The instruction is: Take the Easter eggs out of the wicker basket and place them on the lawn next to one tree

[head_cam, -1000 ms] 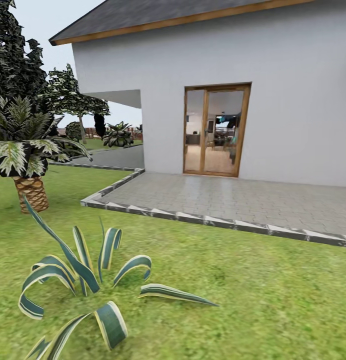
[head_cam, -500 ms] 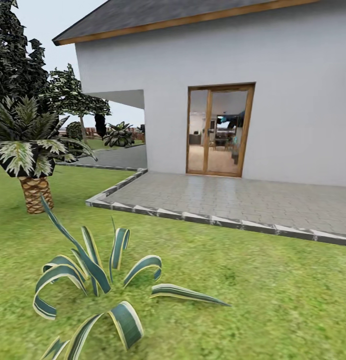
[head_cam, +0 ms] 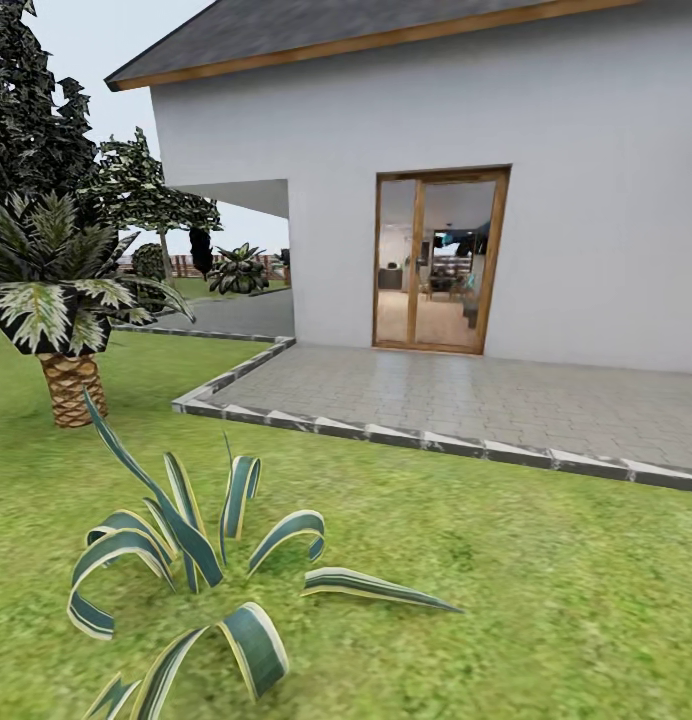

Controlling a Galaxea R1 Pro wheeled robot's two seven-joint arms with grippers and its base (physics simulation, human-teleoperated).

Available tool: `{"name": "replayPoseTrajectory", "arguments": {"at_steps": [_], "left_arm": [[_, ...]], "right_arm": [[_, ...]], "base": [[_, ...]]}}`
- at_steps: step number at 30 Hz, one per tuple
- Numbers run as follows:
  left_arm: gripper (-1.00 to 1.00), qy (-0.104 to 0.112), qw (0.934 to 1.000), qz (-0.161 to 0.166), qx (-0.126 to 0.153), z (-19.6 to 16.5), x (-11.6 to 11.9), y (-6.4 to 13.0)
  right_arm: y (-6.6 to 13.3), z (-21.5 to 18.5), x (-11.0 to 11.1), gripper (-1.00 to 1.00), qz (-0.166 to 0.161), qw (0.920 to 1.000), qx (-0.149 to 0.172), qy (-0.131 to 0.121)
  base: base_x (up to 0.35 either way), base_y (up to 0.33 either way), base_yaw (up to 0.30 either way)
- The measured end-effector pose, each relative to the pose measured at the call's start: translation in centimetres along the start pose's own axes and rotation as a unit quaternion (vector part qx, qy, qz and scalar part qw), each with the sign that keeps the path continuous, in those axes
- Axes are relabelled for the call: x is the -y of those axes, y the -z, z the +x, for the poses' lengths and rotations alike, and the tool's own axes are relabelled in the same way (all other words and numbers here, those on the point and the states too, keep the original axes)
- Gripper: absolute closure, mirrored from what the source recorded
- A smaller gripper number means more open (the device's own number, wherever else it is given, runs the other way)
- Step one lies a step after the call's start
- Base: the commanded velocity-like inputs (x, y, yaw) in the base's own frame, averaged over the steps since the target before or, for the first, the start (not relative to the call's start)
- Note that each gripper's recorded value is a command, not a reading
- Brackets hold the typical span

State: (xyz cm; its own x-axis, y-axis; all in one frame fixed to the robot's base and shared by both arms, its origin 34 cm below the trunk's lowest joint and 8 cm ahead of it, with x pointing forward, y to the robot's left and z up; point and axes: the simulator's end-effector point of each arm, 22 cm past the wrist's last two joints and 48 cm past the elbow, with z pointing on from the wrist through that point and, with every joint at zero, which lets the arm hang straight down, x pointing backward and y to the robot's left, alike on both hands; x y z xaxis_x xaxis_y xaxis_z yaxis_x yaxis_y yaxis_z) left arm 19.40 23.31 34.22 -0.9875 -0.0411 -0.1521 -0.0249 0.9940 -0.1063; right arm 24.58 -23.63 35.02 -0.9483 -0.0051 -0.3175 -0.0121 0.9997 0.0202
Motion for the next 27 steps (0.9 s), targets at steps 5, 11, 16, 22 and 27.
{"name": "replayPoseTrajectory", "arguments": {"at_steps": [5, 11, 16, 22, 27], "left_arm": [[-1.00, 0.000, 1.0000, 0.001, 0.000, 0.02, 0.02, 0.00], [-1.00, 0.000, 1.0000, 0.001, 0.000, 0.01, 0.05, 0.00], [-1.00, 0.000, 1.0000, 0.001, 0.000, 0.00, 0.06, 0.01], [-1.00, 0.000, 1.0000, 0.001, 0.000, -0.01, 0.06, 0.01], [-1.00, 0.000, 1.0000, 0.001, 0.000, 0.01, 0.06, 0.01]], "right_arm": [[0.00, 0.00, 0.02, -1.00, 0.000, 1.0000, 0.000, 0.000], [0.00, 0.00, -0.01, -1.00, 0.000, 1.0000, 0.000, 0.000], [0.01, 0.00, -0.02, -1.00, 0.000, 1.0000, 0.000, 0.000], [0.01, 0.00, -0.04, -1.00, 0.000, 1.0000, 0.000, 0.000], [0.01, 0.01, -0.05, -1.00, 0.000, 1.0000, 0.000, 0.000]], "base": [[0.000, 0.021, 0.000], [0.003, 0.145, 0.000], [0.066, 0.193, 0.000], [0.103, 0.200, 0.000], [0.113, 0.192, 0.000]]}}
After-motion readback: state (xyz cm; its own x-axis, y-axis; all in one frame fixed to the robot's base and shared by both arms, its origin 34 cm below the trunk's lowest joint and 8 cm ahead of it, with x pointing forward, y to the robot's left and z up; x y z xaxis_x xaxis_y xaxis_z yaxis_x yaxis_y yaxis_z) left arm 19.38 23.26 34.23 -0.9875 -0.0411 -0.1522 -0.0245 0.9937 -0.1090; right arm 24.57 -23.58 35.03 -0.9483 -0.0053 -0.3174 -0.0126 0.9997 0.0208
